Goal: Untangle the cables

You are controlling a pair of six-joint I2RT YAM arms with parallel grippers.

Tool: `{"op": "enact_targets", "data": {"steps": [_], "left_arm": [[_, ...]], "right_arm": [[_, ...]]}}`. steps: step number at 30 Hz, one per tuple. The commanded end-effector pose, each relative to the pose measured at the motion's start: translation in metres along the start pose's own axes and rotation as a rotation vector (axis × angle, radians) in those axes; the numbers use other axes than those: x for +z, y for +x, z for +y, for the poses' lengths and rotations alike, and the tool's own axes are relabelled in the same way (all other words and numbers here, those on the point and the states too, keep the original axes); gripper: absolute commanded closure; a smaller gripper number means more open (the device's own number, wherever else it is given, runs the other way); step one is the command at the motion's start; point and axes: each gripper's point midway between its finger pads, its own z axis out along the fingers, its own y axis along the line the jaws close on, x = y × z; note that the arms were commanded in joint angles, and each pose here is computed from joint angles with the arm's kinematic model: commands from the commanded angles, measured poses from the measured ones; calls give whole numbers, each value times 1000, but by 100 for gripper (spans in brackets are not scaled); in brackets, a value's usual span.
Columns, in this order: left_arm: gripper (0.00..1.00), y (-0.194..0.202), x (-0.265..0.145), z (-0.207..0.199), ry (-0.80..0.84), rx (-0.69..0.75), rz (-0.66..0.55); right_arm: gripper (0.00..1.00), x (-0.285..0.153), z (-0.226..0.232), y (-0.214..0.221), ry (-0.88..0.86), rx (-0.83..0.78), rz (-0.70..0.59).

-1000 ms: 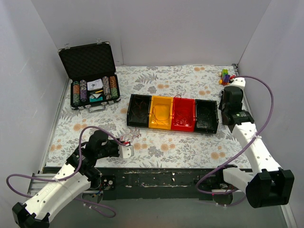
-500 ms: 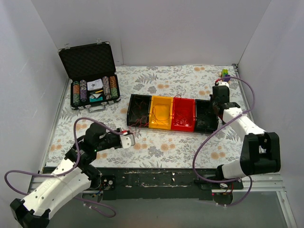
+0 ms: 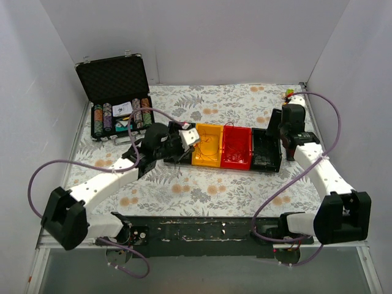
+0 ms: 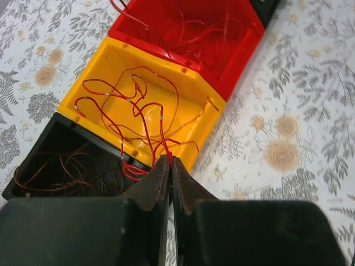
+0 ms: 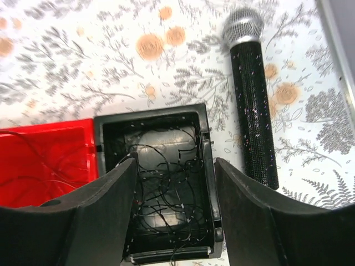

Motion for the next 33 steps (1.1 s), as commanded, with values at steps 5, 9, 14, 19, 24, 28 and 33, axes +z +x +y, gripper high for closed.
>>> {"op": "enact_targets", "data": {"steps": [5,9,14,19,24,28,33], "left_arm": [[100,-12,37,26,-70,-179,47],[100,19,51,23,-69,-198,195],[100,26,67,25,-60,-210,245],[100,34,88,36,-85,-249,291],[100,37,112,41,-71,-276,294],[85,61,131,43,-69,-285,368],[54,68,143,43,-64,-353,417]], "right_arm": [[29,-43,5,-60,-51,62,-177],[28,-52,3,-65,-47,79,-202],[28,-70,3,-78,-71,111,-275],[28,-76,0,-80,-67,111,-289],[28,-80,4,-77,-105,109,-299],[28,-78,24,-67,-218,93,-273],[27,-71,54,-36,-353,57,-213]]}}
